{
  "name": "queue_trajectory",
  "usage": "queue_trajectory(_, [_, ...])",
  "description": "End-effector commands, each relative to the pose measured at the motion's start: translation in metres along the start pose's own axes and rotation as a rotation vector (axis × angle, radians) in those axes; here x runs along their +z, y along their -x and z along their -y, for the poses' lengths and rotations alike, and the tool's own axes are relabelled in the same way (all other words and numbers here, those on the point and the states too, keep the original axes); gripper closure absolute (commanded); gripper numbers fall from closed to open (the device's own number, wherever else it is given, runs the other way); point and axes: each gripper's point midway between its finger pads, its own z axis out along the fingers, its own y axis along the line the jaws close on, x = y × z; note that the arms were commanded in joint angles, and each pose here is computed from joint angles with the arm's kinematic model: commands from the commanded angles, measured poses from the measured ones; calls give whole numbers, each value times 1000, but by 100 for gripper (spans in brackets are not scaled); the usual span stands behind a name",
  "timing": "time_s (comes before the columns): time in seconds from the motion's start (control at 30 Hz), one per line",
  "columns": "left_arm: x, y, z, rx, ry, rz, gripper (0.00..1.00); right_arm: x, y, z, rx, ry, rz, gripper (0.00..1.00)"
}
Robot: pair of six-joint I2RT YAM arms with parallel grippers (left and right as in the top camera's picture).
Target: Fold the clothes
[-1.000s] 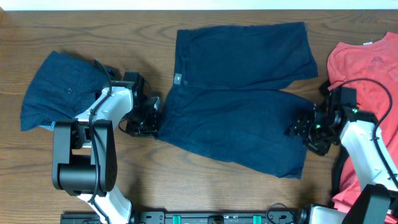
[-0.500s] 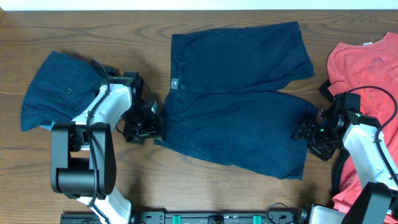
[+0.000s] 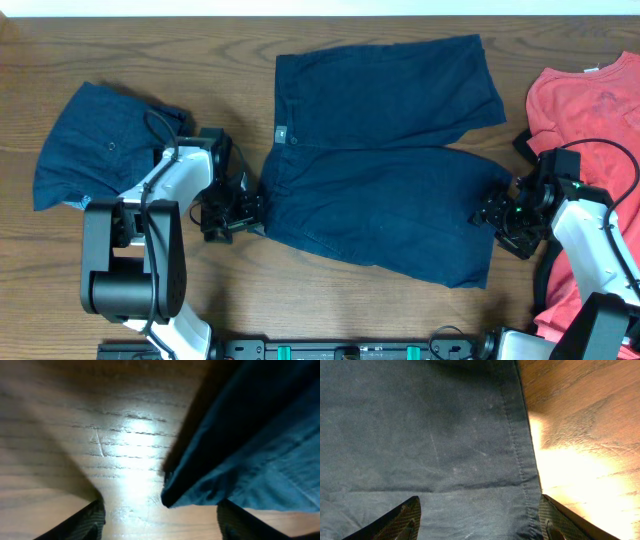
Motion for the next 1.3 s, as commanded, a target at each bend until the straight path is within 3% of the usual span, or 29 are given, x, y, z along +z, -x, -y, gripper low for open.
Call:
queue_trajectory(0.0, [6,-1,-2,-66,-4,15,36,1,2,4,-2,-15,3,27])
queue_trajectory(0.2, [12,13,12,-98,-97,68,59,1,1,4,-2,-15,1,27])
queue_trajectory(0.4, [10,12,22,-94,-153,58,94,1,0,4,-13,-13,-5,27])
queue_trajectory(0.73, [-9,28,30,-76,-165,105,94,-11,-11,-1,-85,19,-24,32])
queue_trajectory(1.07, [-11,31,32,-73,-167,114,94,12,-75,37,115,-106,-224,41])
queue_trajectory(1.27, [-11,30,32,-73,-166,111,94,43,-84,34,152,-17,-207,31])
